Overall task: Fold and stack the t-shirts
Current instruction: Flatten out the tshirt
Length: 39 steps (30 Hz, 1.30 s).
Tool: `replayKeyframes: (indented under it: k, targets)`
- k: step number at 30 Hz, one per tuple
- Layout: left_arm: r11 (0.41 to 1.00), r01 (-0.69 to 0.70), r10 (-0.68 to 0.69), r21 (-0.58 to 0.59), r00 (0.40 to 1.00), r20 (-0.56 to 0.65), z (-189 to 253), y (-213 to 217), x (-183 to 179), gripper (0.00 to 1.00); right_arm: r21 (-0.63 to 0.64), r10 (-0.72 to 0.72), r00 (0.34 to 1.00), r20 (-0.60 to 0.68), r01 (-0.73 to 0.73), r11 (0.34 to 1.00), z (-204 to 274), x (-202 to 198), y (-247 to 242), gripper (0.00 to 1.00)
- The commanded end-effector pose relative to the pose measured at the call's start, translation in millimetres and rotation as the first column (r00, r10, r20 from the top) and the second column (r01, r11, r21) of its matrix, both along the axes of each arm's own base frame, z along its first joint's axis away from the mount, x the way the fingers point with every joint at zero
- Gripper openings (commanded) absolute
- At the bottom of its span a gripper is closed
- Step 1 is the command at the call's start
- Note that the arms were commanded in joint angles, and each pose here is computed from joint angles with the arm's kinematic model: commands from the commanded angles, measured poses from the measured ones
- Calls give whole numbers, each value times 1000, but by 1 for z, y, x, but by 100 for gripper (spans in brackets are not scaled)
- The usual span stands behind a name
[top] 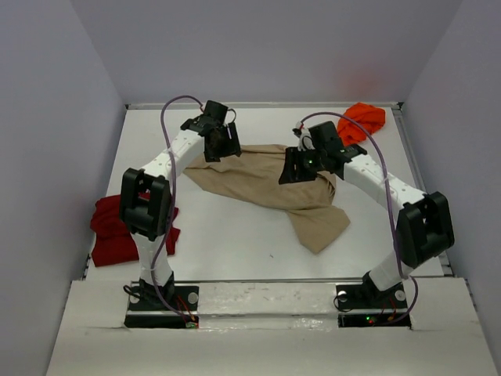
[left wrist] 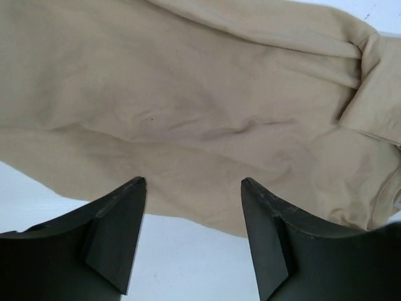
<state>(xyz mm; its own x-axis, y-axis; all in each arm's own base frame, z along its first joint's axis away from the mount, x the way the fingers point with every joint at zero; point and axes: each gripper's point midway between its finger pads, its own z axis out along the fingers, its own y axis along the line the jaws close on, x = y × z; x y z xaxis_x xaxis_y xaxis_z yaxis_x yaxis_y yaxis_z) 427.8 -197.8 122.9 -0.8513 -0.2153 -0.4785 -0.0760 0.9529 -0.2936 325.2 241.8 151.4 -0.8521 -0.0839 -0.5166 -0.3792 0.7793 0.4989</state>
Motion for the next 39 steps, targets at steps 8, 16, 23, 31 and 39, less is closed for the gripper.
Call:
replayKeyframes:
  k: [8,16,23,31,39]
  targets:
    - [998,27,-30,-60,998,-51,-19,-13,-3,0,-84,-169,984,64,174,981,3,55,-12,0]
    - [998,23,-31,-54,986,-165,-56,-13,0,0,-130,-256,966,25,257,958,-22,102,-29,0]
    - [998,30,-39,-53,982,-185,-66,-16,12,0,-288,-298,952,-76,265,920,-90,122,-52,0]
    - [993,29,-61,-114,957,-283,-94,-21,-18,0,-270,-250,954,-164,200,942,-111,98,-46,0]
    - [986,6,-65,-164,933,-355,-101,-24,-68,0,-230,-245,947,-208,197,953,-113,65,-47,0]
